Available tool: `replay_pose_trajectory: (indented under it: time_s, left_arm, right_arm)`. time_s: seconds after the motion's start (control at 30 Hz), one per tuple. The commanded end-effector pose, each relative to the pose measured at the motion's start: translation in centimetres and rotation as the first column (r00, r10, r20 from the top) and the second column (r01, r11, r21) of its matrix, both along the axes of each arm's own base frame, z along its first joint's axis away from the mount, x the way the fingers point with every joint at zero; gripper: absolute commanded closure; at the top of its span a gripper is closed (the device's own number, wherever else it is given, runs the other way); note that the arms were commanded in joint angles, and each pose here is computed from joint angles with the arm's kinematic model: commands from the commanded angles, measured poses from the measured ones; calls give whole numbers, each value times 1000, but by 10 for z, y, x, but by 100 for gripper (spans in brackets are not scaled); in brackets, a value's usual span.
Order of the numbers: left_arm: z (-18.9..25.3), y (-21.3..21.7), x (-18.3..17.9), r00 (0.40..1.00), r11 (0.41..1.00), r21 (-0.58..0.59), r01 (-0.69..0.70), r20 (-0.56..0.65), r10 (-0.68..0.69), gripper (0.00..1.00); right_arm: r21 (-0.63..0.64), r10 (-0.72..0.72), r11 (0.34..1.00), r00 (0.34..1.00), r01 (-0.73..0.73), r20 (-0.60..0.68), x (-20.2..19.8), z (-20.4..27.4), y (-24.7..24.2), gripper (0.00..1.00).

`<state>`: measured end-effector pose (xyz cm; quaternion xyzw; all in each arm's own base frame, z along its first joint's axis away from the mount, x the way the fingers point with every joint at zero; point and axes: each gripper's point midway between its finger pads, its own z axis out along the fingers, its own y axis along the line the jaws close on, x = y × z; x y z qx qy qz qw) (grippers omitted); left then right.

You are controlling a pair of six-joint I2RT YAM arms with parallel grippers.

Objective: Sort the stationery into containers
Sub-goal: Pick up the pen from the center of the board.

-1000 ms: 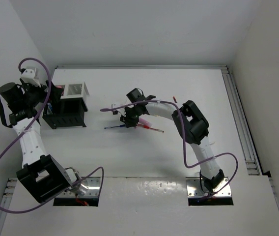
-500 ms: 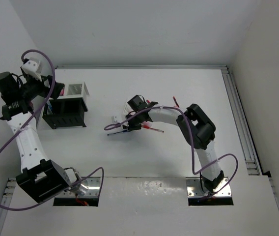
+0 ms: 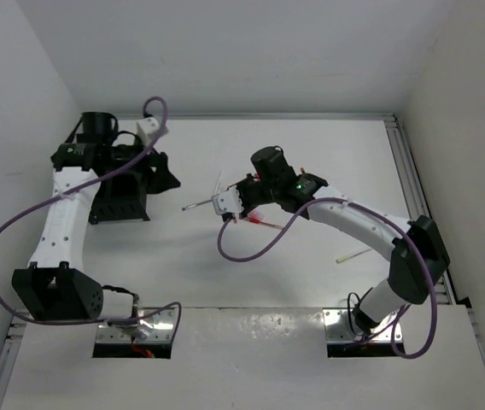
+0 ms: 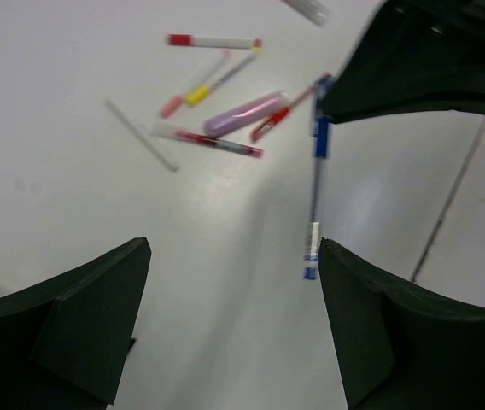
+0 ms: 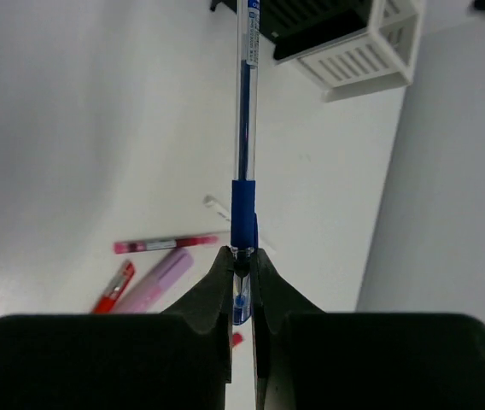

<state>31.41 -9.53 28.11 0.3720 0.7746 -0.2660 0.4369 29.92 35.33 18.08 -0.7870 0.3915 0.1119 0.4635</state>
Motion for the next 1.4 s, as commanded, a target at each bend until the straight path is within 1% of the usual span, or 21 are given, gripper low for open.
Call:
replay_pose_trajectory:
  time_s: [0.0, 0.07, 0.1, 0.17, 0.3, 0.4, 0.47, 0.67, 0.83, 0.87, 1.03, 1.13, 1.17, 1.23, 1.27, 1.3, 1.33, 1.37]
  left_arm:
    - [2, -44, -32, 987, 989, -5, 150, -57, -150, 14]
    - [-1, -60, -37, 974, 980, -16, 200, -102, -201, 14]
    - [-2, -73, -37, 962, 970, -22, 241, -129, -242, 14]
    - [-6, -85, -38, 945, 963, -31, 268, -187, -269, 15]
    - [-17, -96, -38, 927, 961, -27, 275, -257, -273, 15]
    - [-29, -100, -41, 916, 960, 12, 281, -302, -264, 16]
    - [-38, -105, -46, 899, 953, 17, 302, -337, -279, 16]
    - [-48, -117, -67, 855, 936, -31, 351, -398, -333, 16]
    - [-56, -118, -74, 840, 932, -35, 360, -424, -340, 16]
    - [-57, -118, -74, 840, 932, -31, 360, -424, -338, 16]
    - [-70, -118, -76, 829, 932, -24, 361, -449, -333, 21]
    - [-71, -119, -75, 822, 932, -45, 359, -459, -339, 34]
    - [-70, -120, -73, 824, 933, -50, 358, -453, -340, 48]
    - [-68, -120, -70, 825, 931, -73, 356, -443, -350, 67]
    - [-67, -120, -69, 826, 932, -81, 353, -441, -352, 84]
    - [-68, -118, -68, 825, 934, -89, 346, -445, -348, 92]
    - [-66, -114, -64, 830, 937, -114, 330, -439, -345, 98]
    - [-64, -110, -62, 839, 941, -124, 313, -428, -336, 100]
  right_arm:
    - [48, 83, 995, 983, -92, 161, -3, 31, 12, 100]
    - [37, 116, 991, 973, -126, 199, -9, 35, 13, 100]
    - [28, 153, 986, 957, -165, 248, -15, 42, 15, 100]
    - [29, 187, 978, 932, -206, 312, -22, 47, 16, 100]
    - [14, 234, 965, 886, -261, 401, -35, 49, 15, 100]
    - [1, 250, 960, 863, -279, 439, -42, 49, 13, 100]
    - [-10, 260, 958, 851, -287, 455, -46, 44, 12, 100]
    - [-19, 259, 958, 834, -286, 487, -47, 41, 11, 100]
    - [0, 237, 962, 838, -272, 492, -44, 44, 12, 100]
    - [13, 229, 962, 829, -274, 510, -43, 49, 14, 100]
    - [29, 222, 960, 821, -277, 526, -46, 53, 16, 100]
    - [26, 235, 955, 812, -294, 534, -51, 51, 16, 100]
    - [27, 239, 954, 808, -300, 538, -53, 51, 16, 100]
    - [28, 243, 951, 799, -309, 550, -56, 48, 18, 100]
    - [35, 236, 951, 798, -306, 555, -56, 49, 18, 100]
    - [85, 194, 954, 806, -289, 560, -54, 53, 19, 95]
    - [122, 148, 957, 804, -264, 577, -51, 60, 21, 86]
    - [184, 88, 950, 784, -251, 615, -47, 73, 21, 76]
